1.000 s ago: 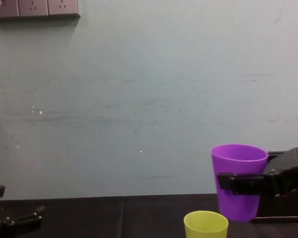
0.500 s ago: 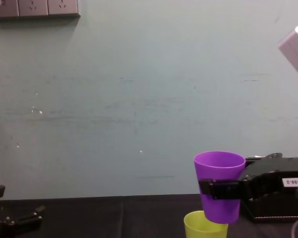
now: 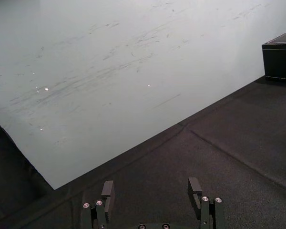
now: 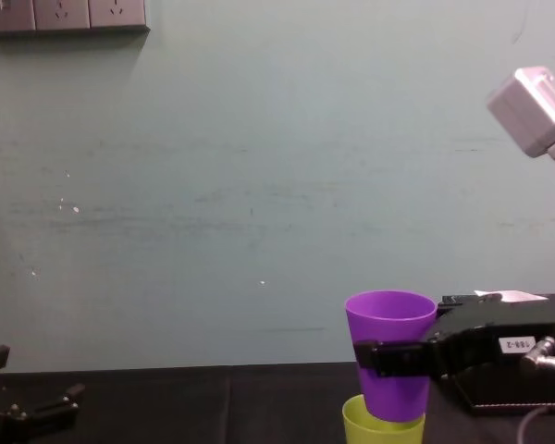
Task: Stack the three plastic cups sequentially using one hand.
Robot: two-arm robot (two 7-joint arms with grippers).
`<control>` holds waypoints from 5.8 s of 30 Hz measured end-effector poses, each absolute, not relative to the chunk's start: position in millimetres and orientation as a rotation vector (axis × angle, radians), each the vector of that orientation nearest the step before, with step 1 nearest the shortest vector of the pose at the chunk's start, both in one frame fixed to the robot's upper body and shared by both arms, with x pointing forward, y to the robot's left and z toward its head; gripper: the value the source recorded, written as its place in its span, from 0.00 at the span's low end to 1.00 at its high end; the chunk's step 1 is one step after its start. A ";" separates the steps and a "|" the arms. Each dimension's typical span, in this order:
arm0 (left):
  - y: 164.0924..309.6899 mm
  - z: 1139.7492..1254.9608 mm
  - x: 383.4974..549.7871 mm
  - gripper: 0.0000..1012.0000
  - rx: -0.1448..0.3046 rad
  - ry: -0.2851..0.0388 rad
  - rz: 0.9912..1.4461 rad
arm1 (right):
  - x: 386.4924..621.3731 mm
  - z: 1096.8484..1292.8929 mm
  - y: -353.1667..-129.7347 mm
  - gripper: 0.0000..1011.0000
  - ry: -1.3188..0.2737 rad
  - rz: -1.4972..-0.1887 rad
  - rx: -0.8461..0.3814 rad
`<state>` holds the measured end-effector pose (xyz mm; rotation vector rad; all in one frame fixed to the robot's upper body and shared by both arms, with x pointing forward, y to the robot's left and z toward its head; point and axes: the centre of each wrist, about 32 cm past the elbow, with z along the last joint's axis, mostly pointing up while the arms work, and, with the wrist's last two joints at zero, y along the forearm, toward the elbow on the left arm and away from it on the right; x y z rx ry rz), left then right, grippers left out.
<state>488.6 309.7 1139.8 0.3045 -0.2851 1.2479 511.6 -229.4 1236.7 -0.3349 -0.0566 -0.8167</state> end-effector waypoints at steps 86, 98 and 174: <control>309.7 1139.8 488.6 1.00 0.304 -0.285 1.248 | 475.2 1218.9 -281.9 0.99 -0.024 -0.686 -0.243; 309.7 1139.8 488.6 1.00 0.304 -0.285 1.248 | 446.8 1196.0 -307.5 0.99 0.009 -0.636 -0.265; 309.7 1139.8 488.6 1.00 0.304 -0.285 1.248 | 472.7 1164.7 -243.9 0.99 0.037 -0.494 -0.382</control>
